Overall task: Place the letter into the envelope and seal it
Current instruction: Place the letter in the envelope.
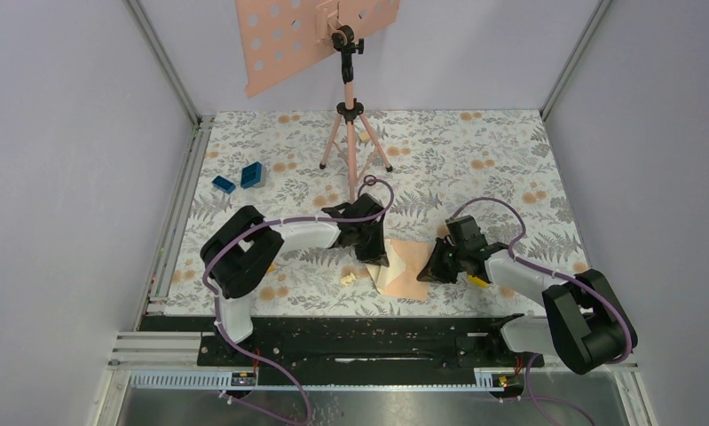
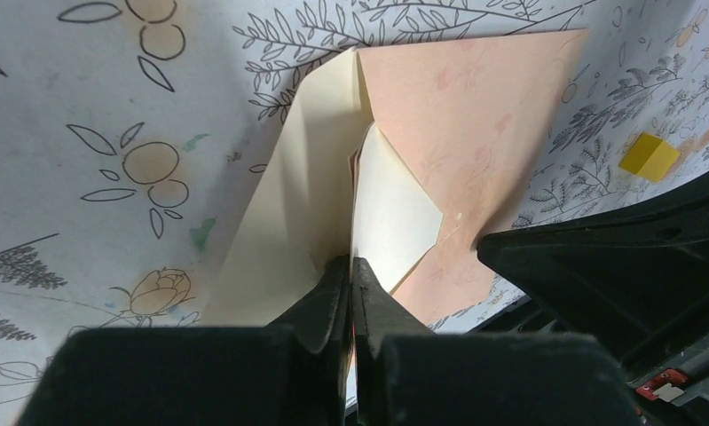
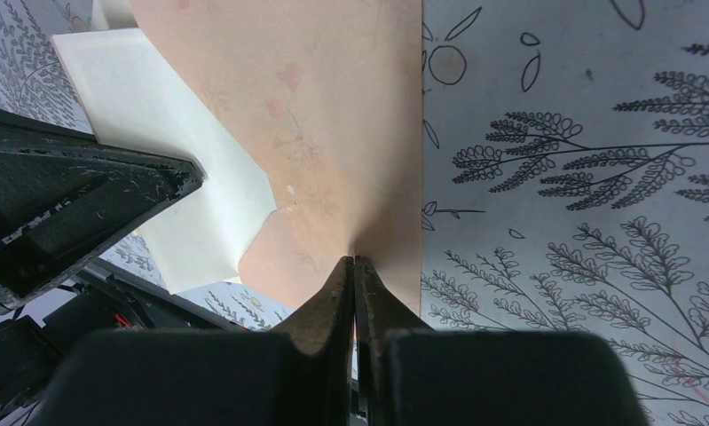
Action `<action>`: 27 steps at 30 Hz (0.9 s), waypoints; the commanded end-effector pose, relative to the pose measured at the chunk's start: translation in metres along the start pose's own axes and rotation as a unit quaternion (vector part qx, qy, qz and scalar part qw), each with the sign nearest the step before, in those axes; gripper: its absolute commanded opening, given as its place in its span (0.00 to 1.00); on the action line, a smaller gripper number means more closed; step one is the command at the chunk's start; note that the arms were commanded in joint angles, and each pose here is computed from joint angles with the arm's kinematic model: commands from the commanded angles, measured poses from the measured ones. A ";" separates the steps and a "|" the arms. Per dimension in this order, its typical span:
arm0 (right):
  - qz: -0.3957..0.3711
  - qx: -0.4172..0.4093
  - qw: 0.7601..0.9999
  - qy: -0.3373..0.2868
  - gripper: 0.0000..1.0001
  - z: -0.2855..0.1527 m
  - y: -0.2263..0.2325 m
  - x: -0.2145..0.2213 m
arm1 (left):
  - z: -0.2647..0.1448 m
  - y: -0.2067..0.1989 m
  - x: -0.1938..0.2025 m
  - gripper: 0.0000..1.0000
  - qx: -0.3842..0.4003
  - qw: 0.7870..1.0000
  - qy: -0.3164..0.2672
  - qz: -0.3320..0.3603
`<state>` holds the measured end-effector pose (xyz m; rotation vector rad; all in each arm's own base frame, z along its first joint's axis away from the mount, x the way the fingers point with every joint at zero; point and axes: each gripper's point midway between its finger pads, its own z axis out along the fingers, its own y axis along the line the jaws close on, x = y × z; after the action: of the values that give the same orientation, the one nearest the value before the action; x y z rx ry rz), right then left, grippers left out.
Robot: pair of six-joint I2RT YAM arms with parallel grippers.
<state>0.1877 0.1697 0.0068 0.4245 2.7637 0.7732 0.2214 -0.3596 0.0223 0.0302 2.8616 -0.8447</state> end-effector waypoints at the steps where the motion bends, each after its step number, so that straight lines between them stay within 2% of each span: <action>1: 0.002 0.080 0.997 -0.002 0.00 0.005 -0.040 0.008 | 0.000 -0.018 -0.005 0.00 0.022 1.000 -0.019 0.003; 7: 0.008 0.073 0.997 -0.002 0.00 0.003 -0.039 0.011 | -0.006 -0.013 -0.006 0.00 0.007 1.000 -0.026 0.004; 12: 0.003 0.057 0.998 -0.026 0.01 -0.011 -0.027 0.003 | -0.013 -0.016 -0.005 0.16 -0.002 0.999 -0.012 0.032; 15: -0.005 0.058 0.997 -0.047 0.10 -0.021 -0.023 -0.004 | -0.019 -0.017 -0.003 0.22 -0.006 0.999 0.001 0.052; 18: -0.013 0.066 0.995 -0.073 0.23 -0.032 -0.022 -0.013 | -0.028 -0.017 -0.004 0.23 -0.012 0.997 0.000 0.070; 21: -0.023 0.065 0.993 -0.092 0.32 -0.041 -0.018 -0.019 | -0.041 -0.021 -0.005 0.23 -0.011 0.996 -0.006 0.084; 27: -0.026 0.065 0.992 -0.102 0.38 -0.048 -0.017 -0.021 | -0.064 -0.027 -0.012 0.24 0.002 0.996 -0.025 0.086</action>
<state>0.1827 0.1324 0.0300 0.4388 2.6591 0.5571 0.2089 -0.3437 0.0469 0.2192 2.8858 -0.7343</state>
